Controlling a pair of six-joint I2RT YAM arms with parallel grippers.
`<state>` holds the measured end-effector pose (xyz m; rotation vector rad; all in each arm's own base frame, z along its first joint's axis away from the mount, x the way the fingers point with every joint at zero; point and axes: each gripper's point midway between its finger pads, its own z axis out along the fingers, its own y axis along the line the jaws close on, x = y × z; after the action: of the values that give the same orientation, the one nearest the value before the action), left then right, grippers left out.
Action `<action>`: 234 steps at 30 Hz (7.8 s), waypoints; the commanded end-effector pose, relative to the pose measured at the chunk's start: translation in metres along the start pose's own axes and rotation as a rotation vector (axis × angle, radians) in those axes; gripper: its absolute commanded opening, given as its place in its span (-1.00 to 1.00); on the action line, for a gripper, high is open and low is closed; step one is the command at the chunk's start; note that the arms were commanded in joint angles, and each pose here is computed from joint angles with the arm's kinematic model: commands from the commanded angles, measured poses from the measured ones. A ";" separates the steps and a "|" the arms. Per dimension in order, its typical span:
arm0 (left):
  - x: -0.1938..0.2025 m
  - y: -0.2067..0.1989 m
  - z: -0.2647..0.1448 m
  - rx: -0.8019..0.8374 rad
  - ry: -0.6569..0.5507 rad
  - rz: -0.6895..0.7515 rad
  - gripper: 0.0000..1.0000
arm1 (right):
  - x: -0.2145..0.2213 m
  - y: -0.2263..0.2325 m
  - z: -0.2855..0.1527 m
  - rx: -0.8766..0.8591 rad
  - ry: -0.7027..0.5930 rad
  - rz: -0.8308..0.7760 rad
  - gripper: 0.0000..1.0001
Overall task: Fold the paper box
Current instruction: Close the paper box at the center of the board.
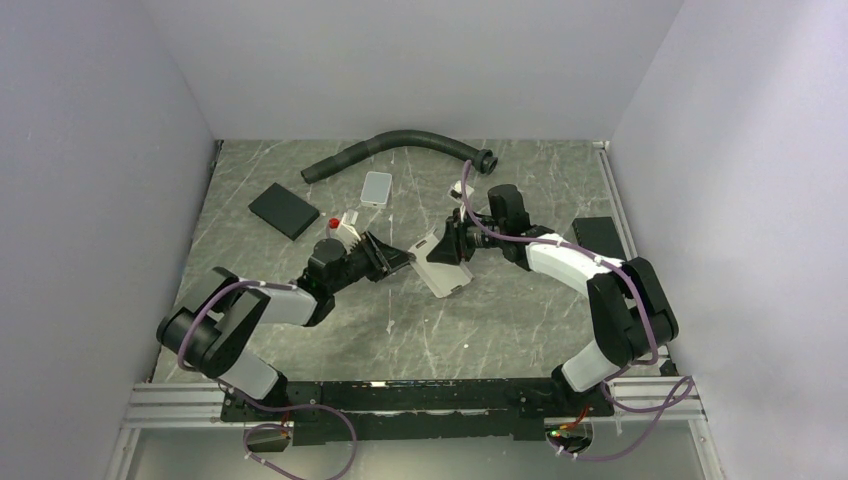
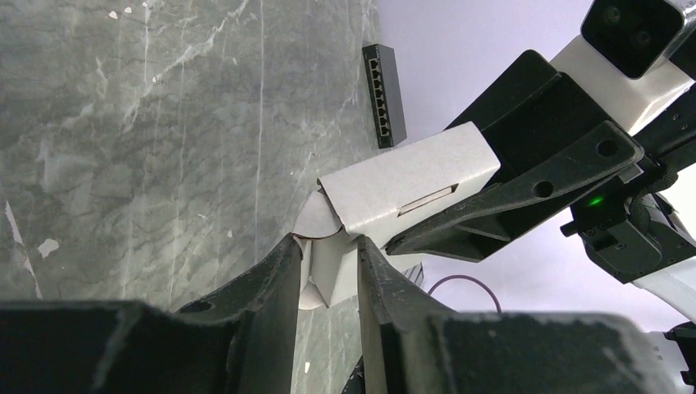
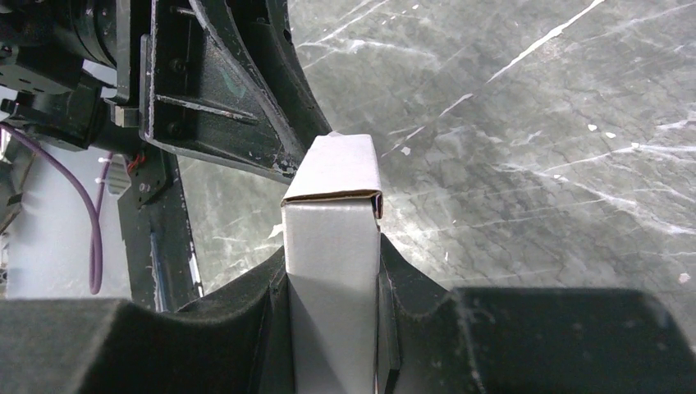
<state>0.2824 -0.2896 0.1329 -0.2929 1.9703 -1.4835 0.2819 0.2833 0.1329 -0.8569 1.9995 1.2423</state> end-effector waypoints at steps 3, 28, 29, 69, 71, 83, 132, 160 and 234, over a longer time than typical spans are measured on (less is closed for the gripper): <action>-0.011 -0.121 -0.011 0.472 -0.015 0.114 -0.54 | 0.016 0.013 0.015 -0.044 0.062 0.011 -1.00; -0.005 -0.131 -0.060 0.416 -0.032 0.420 0.36 | -0.030 0.040 -0.037 -0.231 -0.114 -0.057 -1.00; -0.006 -0.135 -0.067 0.415 -0.041 0.462 0.37 | -0.031 0.043 -0.039 -0.246 -0.118 -0.067 -1.00; 0.048 -0.138 -0.081 0.491 -0.195 1.073 0.16 | -0.029 0.139 -0.104 -0.590 -0.249 -0.730 -1.00; 0.049 -0.139 -0.079 0.492 -0.197 1.064 0.12 | -0.029 0.138 -0.104 -0.588 -0.247 -0.727 -1.00; 0.054 -0.156 -0.076 0.533 -0.221 1.023 -0.07 | -0.030 0.132 -0.101 -0.586 -0.231 -0.683 -1.00; 0.014 -0.174 -0.067 0.374 -0.371 0.551 -1.00 | -0.032 0.072 -0.049 -0.297 -0.066 -0.291 -1.00; -0.012 -0.147 -0.052 0.272 -0.342 0.180 -1.00 | -0.020 0.061 -0.019 -0.195 -0.017 -0.233 -1.00; 0.011 -0.191 -0.056 0.573 -0.061 0.342 0.46 | -0.029 0.059 -0.017 -0.225 -0.054 -0.013 -1.00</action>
<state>0.2394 -0.3030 0.2180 -0.0220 1.7646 -1.4642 0.2686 0.2833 0.1923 -0.8858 1.8597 1.3547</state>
